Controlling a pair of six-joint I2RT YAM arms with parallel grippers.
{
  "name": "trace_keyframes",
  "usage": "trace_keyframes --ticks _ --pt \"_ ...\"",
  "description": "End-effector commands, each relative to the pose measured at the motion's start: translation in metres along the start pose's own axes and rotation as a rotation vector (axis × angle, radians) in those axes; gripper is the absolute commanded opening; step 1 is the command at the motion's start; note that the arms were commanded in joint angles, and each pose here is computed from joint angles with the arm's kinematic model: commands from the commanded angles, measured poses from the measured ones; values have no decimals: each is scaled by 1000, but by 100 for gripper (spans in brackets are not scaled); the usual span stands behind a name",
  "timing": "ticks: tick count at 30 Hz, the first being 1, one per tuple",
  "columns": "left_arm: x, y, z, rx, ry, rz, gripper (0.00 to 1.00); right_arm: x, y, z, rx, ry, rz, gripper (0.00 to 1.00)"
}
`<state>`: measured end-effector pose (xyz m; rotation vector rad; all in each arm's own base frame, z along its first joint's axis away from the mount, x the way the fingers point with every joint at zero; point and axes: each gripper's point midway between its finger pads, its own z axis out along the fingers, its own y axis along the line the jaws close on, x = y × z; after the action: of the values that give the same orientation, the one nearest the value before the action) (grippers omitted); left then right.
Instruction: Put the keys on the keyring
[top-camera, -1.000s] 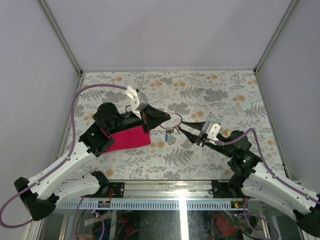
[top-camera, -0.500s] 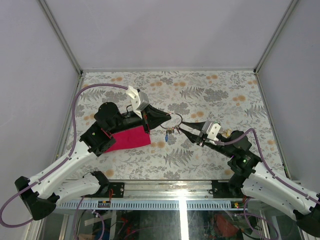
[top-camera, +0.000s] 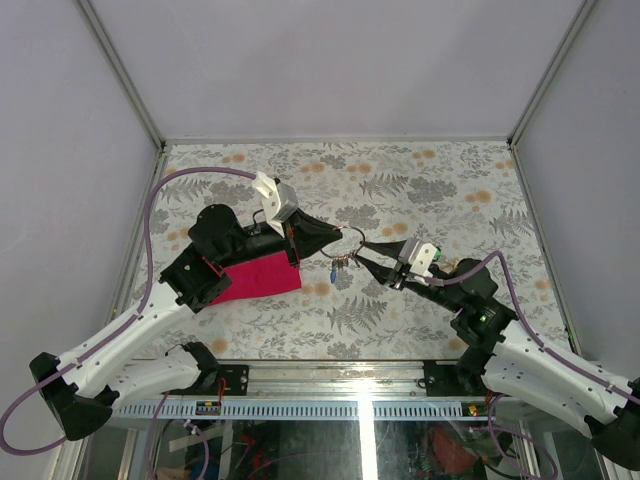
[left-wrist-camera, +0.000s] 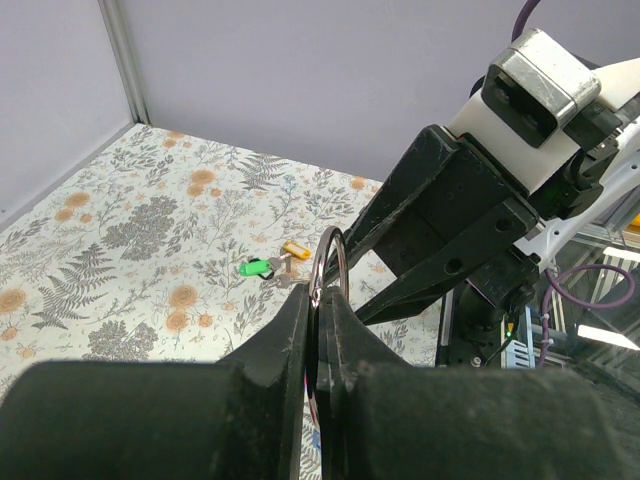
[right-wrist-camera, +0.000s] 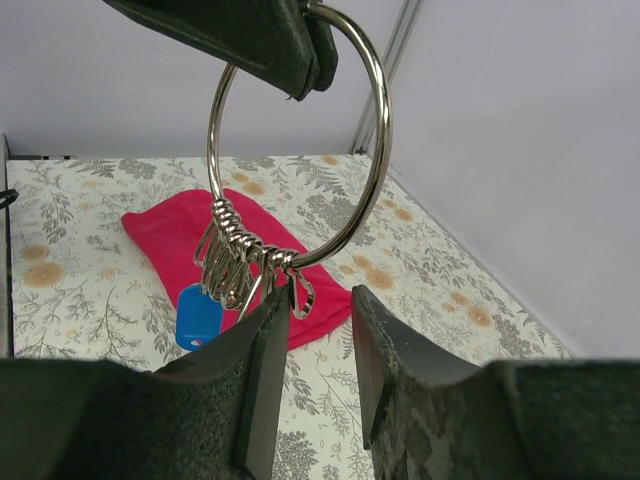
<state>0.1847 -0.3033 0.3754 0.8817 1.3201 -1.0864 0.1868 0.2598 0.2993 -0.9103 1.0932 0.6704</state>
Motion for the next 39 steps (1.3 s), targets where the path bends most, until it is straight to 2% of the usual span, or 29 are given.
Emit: trace_keyframes --ticks 1,12,19,23,30,39 --pt "-22 -5 0 21 -68 40 0 -40 -10 5 27 -133 -12 38" --pt "-23 -6 0 26 -75 37 0 -30 -6 9 19 -135 5 41" --pt "-23 -5 0 26 -75 36 0 -25 -6 9 25 -126 8 37" --pt "-24 -6 0 26 -77 36 0 -24 -7 8 30 -124 7 24" --pt "-23 -6 -1 23 -76 36 0 -25 -13 2 61 -106 -33 8" --pt "-19 -2 -1 6 -47 51 0 -24 -29 -8 85 24 -220 0"
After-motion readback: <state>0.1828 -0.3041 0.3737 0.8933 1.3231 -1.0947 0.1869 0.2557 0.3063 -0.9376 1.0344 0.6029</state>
